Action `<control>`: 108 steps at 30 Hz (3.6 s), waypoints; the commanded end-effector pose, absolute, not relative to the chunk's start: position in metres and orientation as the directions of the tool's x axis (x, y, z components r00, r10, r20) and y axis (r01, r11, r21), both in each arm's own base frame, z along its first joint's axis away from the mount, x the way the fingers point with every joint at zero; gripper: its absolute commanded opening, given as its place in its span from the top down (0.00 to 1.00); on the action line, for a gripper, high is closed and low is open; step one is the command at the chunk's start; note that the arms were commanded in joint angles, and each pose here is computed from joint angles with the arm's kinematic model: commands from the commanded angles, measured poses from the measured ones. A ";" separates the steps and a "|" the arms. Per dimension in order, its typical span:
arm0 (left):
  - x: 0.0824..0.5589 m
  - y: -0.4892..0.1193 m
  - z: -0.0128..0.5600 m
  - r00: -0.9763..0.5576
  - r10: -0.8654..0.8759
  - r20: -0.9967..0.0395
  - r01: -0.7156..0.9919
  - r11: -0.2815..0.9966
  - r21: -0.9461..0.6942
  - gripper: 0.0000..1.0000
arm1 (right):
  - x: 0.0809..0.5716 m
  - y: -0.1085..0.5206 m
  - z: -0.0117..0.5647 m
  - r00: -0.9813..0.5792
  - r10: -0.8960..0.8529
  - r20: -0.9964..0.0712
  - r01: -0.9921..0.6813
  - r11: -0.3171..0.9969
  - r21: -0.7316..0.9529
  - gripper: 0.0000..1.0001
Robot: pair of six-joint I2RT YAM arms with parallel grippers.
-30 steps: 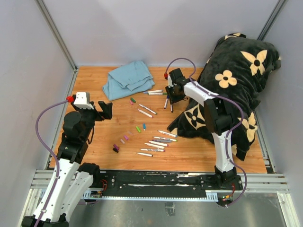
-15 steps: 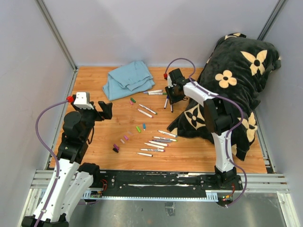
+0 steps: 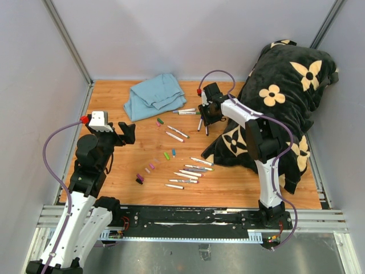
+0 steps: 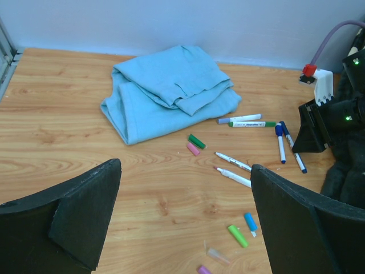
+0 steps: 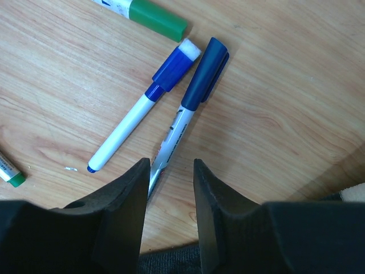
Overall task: Open the pen caps
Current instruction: Pick up the pen from the center of the board.
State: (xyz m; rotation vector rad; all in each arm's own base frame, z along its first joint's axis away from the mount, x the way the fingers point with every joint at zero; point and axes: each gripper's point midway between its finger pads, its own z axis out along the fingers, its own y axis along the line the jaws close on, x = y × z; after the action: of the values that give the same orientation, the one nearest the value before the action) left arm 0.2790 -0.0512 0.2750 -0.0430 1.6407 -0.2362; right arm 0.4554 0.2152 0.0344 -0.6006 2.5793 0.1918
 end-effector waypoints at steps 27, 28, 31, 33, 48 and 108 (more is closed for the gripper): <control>0.280 -0.049 0.281 -0.055 -0.159 -0.986 0.114 0.980 -0.165 0.01 | 0.458 0.211 0.019 -0.774 -0.436 -0.459 -0.473 0.880 -0.039 0.57; 0.281 -0.049 0.281 -0.055 -0.159 -0.986 0.115 0.980 -0.164 0.01 | 0.458 0.211 0.019 -0.773 -0.438 -0.459 -0.475 0.879 -0.040 0.57; 0.280 -0.049 0.281 -0.055 -0.159 -0.986 0.116 0.980 -0.164 0.01 | 0.459 0.210 0.019 -0.772 -0.441 -0.459 -0.476 0.879 -0.044 0.56; 0.280 -0.049 0.281 -0.056 -0.159 -0.986 0.115 0.980 -0.164 0.01 | 0.460 0.211 0.018 -0.771 -0.443 -0.458 -0.477 0.878 -0.045 0.56; 0.281 -0.049 0.280 -0.059 -0.158 -0.986 0.116 0.980 -0.164 0.01 | 0.462 0.212 0.017 -0.770 -0.450 -0.453 -0.484 0.874 -0.046 0.54; 0.274 -0.104 0.286 -0.130 -0.296 -0.946 0.368 0.872 -0.324 0.01 | 0.416 0.251 0.157 -0.646 -0.277 -0.712 -0.658 0.675 0.335 0.99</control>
State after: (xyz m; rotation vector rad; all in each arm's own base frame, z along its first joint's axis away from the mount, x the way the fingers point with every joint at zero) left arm 0.2775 -0.0826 0.2750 0.0471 1.6459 -0.4082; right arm 0.4314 0.2357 0.1178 -0.6740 2.3852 0.5944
